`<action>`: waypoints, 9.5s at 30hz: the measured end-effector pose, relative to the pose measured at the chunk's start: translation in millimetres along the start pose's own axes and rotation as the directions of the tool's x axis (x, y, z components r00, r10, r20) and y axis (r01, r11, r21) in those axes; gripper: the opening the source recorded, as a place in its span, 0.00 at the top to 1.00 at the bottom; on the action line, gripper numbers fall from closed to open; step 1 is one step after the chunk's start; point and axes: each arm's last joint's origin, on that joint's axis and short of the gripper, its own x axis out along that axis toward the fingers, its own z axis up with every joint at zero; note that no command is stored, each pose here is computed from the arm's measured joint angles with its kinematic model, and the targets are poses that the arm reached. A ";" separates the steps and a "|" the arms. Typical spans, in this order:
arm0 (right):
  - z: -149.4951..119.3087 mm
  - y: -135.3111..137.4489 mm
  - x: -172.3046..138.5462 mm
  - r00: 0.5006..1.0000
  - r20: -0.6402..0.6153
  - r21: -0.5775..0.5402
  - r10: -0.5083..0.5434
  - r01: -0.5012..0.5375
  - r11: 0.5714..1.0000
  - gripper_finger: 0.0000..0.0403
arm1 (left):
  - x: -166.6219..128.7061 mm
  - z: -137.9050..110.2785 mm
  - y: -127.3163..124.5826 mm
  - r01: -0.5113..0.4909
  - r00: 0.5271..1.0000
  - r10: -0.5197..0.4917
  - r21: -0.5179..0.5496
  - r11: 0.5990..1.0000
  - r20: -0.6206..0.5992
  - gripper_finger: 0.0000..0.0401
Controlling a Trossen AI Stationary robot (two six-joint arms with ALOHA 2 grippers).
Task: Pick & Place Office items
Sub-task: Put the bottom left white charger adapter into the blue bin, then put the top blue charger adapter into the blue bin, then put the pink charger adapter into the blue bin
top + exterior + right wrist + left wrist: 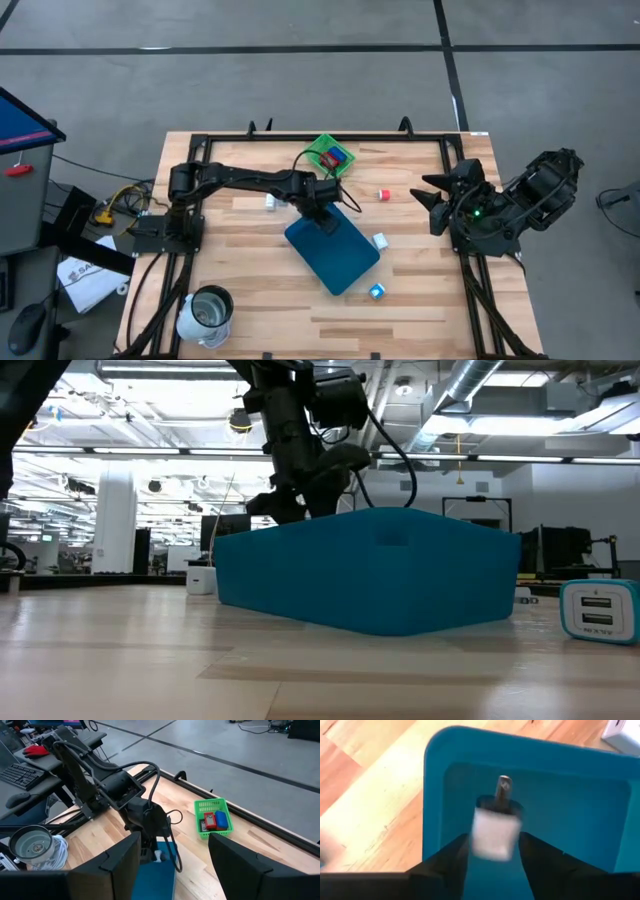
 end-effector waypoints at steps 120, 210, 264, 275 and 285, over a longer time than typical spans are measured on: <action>1.8 1.2 7.6 0.999 0.026 0.037 -0.046 0.045 0.998 0.44 | -27.7 -4.6 84.1 0.179 0.981 -0.179 0.014 0.984 0.074 0.69; -83.4 -87.9 85.1 0.861 -0.485 -0.298 -0.156 0.006 0.955 0.44 | -165.2 -31.3 50.0 -0.107 0.762 -0.280 0.541 0.834 0.584 0.38; -118.6 -191.6 282.0 0.524 -0.823 0.547 -0.217 0.835 -0.057 0.44 | -214.8 -88.1 27.7 -0.010 0.563 -0.335 0.412 0.911 0.756 0.39; -146.8 -164.0 312.5 0.511 -0.843 0.537 -0.170 0.775 -0.334 0.44 | -215.0 -99.5 18.1 0.000 0.571 -0.381 0.464 0.886 0.727 0.39; -162.0 -166.8 333.5 0.503 -0.848 0.526 -0.165 0.767 -0.366 0.44 | -215.0 -104.5 14.3 0.031 0.576 -0.401 0.471 0.882 0.713 0.39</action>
